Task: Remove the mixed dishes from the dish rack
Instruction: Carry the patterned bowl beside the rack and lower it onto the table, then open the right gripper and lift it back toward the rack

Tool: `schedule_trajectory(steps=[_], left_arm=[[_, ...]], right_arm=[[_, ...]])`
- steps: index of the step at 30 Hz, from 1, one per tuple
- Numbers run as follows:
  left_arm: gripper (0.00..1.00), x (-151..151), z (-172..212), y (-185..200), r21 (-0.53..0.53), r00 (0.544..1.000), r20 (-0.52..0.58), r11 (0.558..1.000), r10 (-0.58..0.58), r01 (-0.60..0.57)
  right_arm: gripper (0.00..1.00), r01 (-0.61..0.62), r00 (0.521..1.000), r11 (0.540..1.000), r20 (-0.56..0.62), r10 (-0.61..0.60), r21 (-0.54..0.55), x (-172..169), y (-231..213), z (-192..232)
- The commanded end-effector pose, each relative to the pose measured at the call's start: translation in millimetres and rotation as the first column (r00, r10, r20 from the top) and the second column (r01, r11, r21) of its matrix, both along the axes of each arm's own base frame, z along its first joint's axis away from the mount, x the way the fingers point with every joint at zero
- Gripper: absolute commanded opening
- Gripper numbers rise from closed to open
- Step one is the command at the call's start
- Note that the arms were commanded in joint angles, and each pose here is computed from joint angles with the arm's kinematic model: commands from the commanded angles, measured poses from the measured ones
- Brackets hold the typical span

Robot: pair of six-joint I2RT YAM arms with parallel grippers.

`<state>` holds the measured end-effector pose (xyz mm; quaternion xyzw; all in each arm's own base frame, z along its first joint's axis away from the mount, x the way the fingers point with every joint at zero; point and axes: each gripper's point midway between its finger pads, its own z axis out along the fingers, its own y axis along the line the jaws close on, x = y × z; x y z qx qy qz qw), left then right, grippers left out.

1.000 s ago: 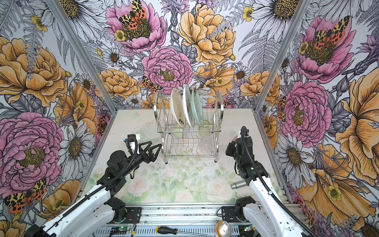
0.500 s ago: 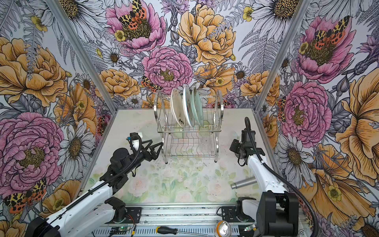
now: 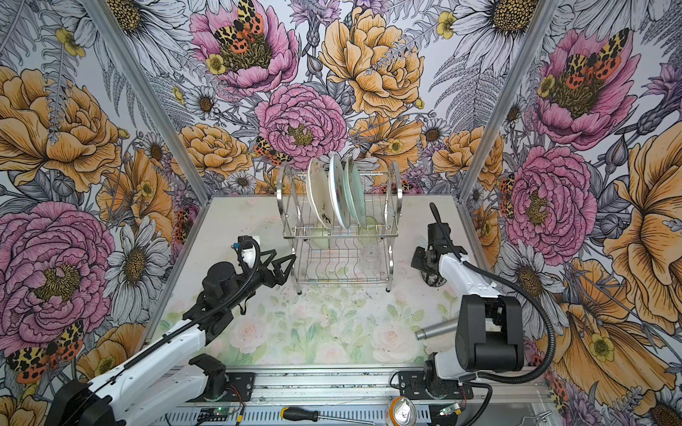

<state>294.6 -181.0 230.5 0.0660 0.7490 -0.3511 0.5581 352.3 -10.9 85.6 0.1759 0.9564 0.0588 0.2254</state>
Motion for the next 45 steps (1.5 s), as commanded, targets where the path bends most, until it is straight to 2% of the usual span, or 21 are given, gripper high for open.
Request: schedule_trajectory(steps=[1, 6, 10, 21, 32, 39, 45], left_arm=[[0.99, 0.6, 18.1, -5.3, -0.001, 0.998, 0.060, 1.000, -0.024, 0.024], [0.99, -0.4, 19.7, -4.3, 0.001, 0.997, 0.067, 1.000, -0.022, 0.022], [0.99, -1.0, 20.1, -3.2, 0.002, 0.997, 0.072, 1.000, -0.017, 0.017], [0.99, -5.2, 22.4, 1.3, 0.000, 0.996, 0.085, 1.000, -0.004, 0.004], [0.99, -7.6, 23.6, 4.2, 0.000, 0.996, 0.091, 1.000, 0.004, -0.004], [0.99, -8.4, 24.7, 5.1, 0.000, 0.996, 0.094, 1.000, 0.006, -0.006], [0.99, -10.3, 25.0, 6.0, -0.002, 0.995, 0.095, 1.000, 0.006, -0.005]], right_arm=[[0.00, -0.019, 1.000, 0.999, 0.001, 0.020, -0.047, 9.5, -7.4, 9.6], [0.01, -0.031, 0.999, 0.997, -0.021, 0.030, -0.068, 12.6, -10.0, 9.1], [0.17, -0.041, 0.999, 0.998, -0.023, 0.040, -0.048, 16.0, -6.5, 7.7], [0.32, -0.058, 0.998, 0.998, -0.008, 0.058, 0.003, 22.2, 2.1, 10.6], [0.33, -0.075, 0.997, 0.995, 0.024, 0.074, 0.059, 23.0, 11.3, 19.9], [0.35, -0.098, 0.989, 0.991, 0.123, 0.086, 0.091, 20.7, 19.6, 50.0], [0.38, -0.114, 0.974, 0.990, 0.204, 0.094, 0.088, 4.3, 22.8, 67.1]])
